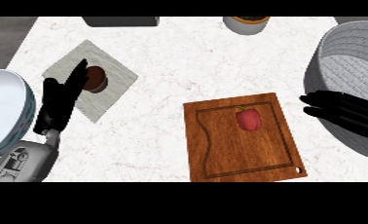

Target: Pick the bell pepper from the cutting board and place it in the basket

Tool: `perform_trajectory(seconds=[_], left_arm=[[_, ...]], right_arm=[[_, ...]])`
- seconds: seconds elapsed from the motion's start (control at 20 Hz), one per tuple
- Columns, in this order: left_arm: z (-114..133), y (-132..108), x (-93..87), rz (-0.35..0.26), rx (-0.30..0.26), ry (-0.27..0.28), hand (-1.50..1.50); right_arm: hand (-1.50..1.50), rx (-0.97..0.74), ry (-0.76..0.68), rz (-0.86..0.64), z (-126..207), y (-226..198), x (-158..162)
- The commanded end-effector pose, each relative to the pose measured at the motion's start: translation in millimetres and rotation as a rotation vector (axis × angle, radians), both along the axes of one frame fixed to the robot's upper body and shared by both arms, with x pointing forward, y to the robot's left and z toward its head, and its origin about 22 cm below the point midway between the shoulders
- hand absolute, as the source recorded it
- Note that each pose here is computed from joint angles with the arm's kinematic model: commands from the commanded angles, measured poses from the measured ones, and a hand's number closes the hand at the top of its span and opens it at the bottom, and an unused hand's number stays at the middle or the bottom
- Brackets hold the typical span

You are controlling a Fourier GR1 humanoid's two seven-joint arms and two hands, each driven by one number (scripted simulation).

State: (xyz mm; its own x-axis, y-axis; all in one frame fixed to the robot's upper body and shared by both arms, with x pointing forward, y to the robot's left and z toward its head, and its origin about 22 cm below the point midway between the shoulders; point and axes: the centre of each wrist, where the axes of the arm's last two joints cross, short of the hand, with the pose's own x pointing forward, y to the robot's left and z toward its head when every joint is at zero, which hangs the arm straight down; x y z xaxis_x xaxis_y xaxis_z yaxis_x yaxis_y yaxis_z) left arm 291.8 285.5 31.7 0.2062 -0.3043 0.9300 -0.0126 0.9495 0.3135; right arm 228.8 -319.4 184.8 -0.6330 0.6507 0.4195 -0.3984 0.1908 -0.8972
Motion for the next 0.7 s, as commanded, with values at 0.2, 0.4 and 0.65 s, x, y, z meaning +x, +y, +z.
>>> perform_trajectory(seconds=[0.2, 0.4, 0.65], left_arm=[[2.6, -12.5, 6.0, -0.007, -0.008, -0.007, 0.00], [-20.2, -6.2, 4.3, -0.009, -0.009, 0.004, 0.00], [-4.4, -0.5, 0.5, -0.017, -0.009, 0.004, 0.00]], right_arm=[[-1.50, 0.086, -0.046, -0.074, -26.8, 4.7, 1.7], [-1.50, 0.077, -0.073, -0.101, -51.4, 4.2, 6.8], [-1.50, 0.079, -0.080, -0.112, -62.8, 12.0, 6.4]])
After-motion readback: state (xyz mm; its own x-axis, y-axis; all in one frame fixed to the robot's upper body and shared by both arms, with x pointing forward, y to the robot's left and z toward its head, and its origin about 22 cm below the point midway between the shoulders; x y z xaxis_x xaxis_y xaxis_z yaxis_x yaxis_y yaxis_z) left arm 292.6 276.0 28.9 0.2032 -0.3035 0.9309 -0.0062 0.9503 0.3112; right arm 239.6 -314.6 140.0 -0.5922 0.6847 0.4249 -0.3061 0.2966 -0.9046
